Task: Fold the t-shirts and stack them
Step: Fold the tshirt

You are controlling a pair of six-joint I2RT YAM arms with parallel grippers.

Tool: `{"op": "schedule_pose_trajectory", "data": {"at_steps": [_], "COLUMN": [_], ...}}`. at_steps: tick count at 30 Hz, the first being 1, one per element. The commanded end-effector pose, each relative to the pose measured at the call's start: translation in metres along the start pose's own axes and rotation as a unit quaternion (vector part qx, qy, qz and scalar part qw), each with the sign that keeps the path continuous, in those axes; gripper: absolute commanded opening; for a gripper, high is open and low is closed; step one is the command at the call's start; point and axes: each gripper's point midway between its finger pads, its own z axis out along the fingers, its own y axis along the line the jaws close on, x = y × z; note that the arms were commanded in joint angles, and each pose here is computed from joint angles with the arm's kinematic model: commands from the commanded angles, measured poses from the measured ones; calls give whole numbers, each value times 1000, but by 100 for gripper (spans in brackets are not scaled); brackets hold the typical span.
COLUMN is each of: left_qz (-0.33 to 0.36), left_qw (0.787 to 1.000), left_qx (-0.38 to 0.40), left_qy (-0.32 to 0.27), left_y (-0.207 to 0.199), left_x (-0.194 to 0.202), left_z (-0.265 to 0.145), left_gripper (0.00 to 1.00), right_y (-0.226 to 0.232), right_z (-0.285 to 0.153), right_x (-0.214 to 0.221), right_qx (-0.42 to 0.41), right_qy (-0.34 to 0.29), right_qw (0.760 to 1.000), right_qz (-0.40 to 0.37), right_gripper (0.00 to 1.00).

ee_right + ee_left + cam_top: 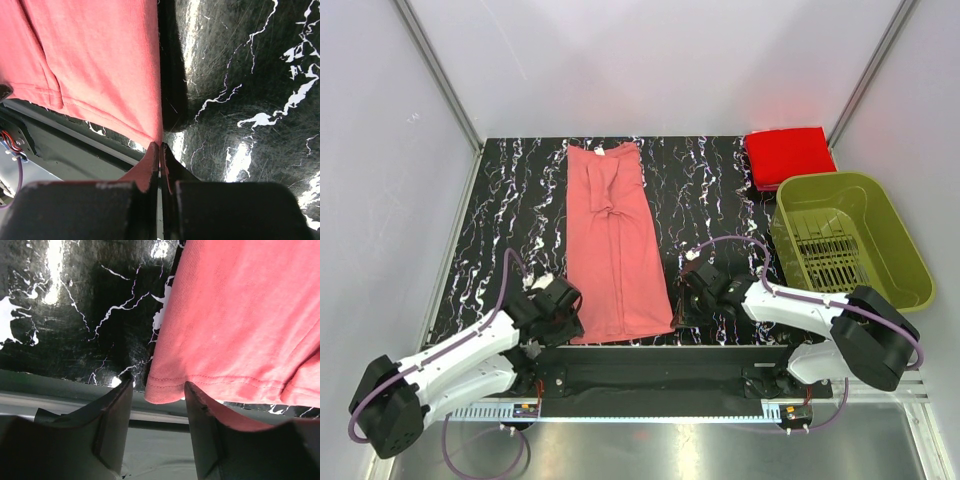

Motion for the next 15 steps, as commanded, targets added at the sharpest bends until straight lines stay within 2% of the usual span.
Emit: {"op": "schedule_pose_trajectory", "data": {"at_steps": [1,11,15], "left_qz": [-15,-14,-4], "left_qw": [1000,1000,999], "left_qx": [0,21,29], "left_qy": [-22,-9,-26], "left_y": [0,-4,-13], "left_x": [-7,0,-10], "left_z": [-2,5,-7], "left_gripper": [53,50,51], "right_y": [5,7,5], "right_z": [-2,-3,-5], "right_x": [0,-1,-1], "right_qx": [-15,-16,-12], "right_qy": [-5,-4,-5], "right_qw": [1000,1000,1000], "right_qz": [-10,-12,-14], "right_gripper": [0,0,0]}}
